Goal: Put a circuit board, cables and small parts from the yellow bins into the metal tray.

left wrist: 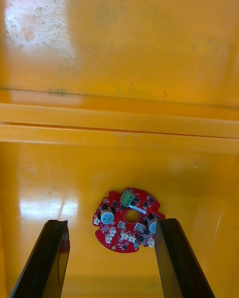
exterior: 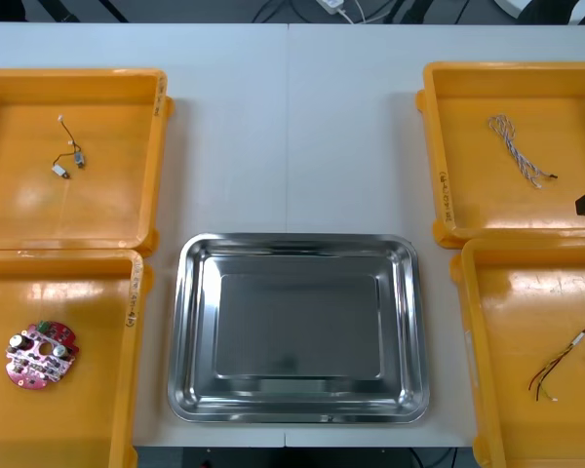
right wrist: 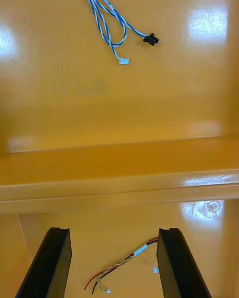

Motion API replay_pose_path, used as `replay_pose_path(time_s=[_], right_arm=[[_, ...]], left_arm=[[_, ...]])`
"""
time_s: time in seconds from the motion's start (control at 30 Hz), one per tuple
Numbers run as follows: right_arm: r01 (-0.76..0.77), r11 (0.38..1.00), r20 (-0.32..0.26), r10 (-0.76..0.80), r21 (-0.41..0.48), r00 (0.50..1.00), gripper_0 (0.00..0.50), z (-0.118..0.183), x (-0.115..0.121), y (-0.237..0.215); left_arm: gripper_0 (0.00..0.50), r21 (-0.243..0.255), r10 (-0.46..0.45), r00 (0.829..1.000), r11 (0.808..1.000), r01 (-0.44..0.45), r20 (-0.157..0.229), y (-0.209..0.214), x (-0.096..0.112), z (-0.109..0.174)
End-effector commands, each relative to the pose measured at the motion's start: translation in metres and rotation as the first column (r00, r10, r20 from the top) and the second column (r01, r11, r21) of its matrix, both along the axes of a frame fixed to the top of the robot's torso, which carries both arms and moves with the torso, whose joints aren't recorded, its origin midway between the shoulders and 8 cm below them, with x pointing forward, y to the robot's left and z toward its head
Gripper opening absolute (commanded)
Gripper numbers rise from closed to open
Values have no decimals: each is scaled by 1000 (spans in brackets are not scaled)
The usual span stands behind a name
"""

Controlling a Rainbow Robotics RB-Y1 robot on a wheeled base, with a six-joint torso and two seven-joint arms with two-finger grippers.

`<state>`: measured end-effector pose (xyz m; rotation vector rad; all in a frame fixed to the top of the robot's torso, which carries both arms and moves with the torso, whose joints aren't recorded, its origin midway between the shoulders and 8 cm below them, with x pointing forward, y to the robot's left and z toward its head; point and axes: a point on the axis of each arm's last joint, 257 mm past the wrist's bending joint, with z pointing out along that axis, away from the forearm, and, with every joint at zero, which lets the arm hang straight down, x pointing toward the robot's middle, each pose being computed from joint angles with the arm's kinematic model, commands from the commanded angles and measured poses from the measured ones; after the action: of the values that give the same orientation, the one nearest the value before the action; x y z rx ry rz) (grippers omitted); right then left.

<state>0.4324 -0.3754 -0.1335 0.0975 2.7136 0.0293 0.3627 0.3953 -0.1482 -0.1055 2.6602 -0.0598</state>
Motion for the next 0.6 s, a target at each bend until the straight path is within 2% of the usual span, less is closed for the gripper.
replay_pose_path(time_s=[0.03, 0.6], right_arm=[[21, 999, 44, -20, -27, 999, 500, 22, 2, -14], [21, 999, 44, -20, -27, 999, 500, 22, 2, -14]], left_arm=[[500, 72, -49, 999, 996, 48, 18, 15, 0, 14], [500, 72, -49, 999, 996, 48, 18, 15, 0, 14]])
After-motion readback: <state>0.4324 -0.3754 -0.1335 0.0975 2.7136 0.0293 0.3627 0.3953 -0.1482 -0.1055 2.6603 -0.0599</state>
